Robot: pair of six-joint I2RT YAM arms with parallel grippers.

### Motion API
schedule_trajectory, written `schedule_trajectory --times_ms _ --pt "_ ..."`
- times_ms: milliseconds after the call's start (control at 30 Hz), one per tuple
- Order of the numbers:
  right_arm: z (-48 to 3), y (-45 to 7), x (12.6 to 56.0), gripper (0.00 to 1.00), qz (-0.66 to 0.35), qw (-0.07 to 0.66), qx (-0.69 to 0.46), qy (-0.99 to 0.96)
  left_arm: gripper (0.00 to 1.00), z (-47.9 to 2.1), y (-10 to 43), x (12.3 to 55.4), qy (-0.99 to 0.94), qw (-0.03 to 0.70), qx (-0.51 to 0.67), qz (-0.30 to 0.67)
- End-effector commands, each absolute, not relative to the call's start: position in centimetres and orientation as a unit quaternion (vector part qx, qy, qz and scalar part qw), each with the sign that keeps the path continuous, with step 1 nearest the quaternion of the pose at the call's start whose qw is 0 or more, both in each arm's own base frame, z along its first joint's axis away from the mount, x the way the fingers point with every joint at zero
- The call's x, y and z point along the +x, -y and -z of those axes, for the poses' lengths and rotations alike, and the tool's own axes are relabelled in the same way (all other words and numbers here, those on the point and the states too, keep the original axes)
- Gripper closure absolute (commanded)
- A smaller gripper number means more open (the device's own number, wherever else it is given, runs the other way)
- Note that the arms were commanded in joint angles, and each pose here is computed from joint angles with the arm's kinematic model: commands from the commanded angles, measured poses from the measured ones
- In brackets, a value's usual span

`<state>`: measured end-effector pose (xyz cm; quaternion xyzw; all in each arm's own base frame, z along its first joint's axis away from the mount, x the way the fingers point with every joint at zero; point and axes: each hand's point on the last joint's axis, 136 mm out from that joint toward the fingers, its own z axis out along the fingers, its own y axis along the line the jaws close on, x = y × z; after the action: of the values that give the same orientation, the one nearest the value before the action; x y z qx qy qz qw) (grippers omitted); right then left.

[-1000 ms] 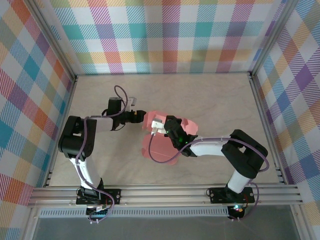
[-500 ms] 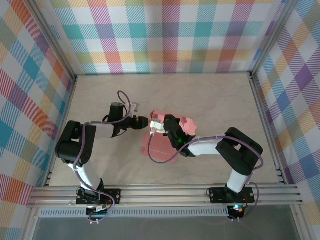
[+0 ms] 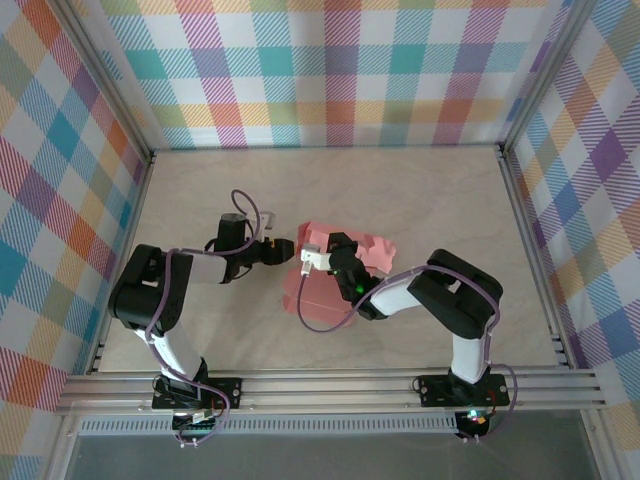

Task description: Fold the paper box

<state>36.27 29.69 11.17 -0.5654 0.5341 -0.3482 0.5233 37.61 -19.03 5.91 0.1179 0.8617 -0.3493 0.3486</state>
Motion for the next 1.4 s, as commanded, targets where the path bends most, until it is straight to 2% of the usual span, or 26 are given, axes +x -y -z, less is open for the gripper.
schedule_trajectory --times_ms 0,400,967,1200,1267,1300,1333,1367 --pt "-11.1 -29.5 36.2 1.00 0.355 0.528 -0.559 -0.532 0.36 -7.4 19.6 37.4 -0.846 0.376 0.140 0.351" --pt "-12.5 -30.1 35.7 1.00 0.398 0.555 -0.556 -0.474 0.34 -8.6 18.6 36.9 -0.836 0.435 0.153 0.297" --pt "-12.4 -30.1 34.7 1.00 0.406 0.551 -0.564 -0.462 0.35 -7.2 20.3 35.9 -0.844 0.422 0.187 0.274" --pt "-11.7 -29.7 34.2 1.00 0.395 0.543 -0.571 -0.472 0.36 -7.9 21.6 35.3 -0.825 0.433 0.214 0.294" --pt "-11.4 -29.7 34.0 1.00 0.385 0.540 -0.574 -0.481 0.38 -7.9 22.2 35.1 -0.820 0.434 0.225 0.298" --pt "-11.5 -29.6 33.9 1.00 0.382 0.540 -0.573 -0.484 0.41 -7.9 22.3 35.1 -0.818 0.436 0.229 0.298" --pt "-11.4 -29.6 33.9 1.00 0.379 0.539 -0.574 -0.487 0.49 -7.9 22.5 35.1 -0.816 0.437 0.234 0.298" --pt "-11.4 -29.5 33.8 1.00 0.376 0.538 -0.574 -0.489 0.50 -7.9 22.8 35.1 -0.814 0.438 0.239 0.299"
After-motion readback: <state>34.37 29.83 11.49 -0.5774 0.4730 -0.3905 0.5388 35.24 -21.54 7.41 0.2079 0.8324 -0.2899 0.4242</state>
